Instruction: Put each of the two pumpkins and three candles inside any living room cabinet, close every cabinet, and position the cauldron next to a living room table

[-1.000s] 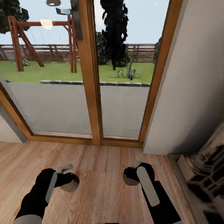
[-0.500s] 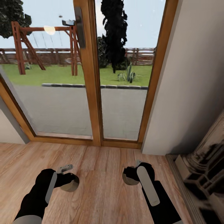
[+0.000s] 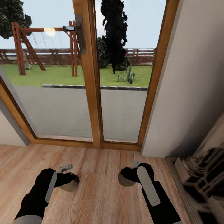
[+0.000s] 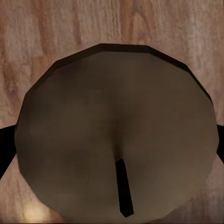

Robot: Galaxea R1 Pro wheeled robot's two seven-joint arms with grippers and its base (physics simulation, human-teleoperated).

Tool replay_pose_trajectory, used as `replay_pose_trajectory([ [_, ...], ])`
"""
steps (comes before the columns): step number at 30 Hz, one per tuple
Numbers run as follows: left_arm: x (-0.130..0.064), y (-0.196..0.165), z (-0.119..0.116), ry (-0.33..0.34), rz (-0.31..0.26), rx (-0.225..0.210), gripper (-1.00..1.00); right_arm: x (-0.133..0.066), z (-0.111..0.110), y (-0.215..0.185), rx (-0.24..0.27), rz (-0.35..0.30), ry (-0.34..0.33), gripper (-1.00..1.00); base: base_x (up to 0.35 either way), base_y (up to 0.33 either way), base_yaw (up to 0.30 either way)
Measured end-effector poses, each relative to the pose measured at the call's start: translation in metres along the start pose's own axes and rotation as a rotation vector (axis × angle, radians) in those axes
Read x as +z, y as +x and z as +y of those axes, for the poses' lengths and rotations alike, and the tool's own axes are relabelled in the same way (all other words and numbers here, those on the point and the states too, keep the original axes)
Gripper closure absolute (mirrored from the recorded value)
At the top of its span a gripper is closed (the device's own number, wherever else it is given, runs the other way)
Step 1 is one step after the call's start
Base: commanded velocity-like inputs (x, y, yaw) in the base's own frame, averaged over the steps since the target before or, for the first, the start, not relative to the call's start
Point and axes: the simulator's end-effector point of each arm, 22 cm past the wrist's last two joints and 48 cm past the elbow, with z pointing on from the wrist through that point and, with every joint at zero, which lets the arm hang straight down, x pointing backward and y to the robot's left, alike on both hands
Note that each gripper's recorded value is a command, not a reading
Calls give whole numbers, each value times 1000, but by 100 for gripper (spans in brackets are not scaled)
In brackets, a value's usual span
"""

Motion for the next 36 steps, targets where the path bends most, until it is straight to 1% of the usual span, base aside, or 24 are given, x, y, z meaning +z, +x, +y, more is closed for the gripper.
replay_pose_trajectory([
  [6, -11, -8, -2, 0, -1, 0, 100, -8, 5, -3, 2, 14, -4, 100, 0, 0, 0],
  [36, -66, -41, -18, 3, 3, 5, 100, -60, 21, -37, 12, 23, -5, 100, -7, 0, 0],
])
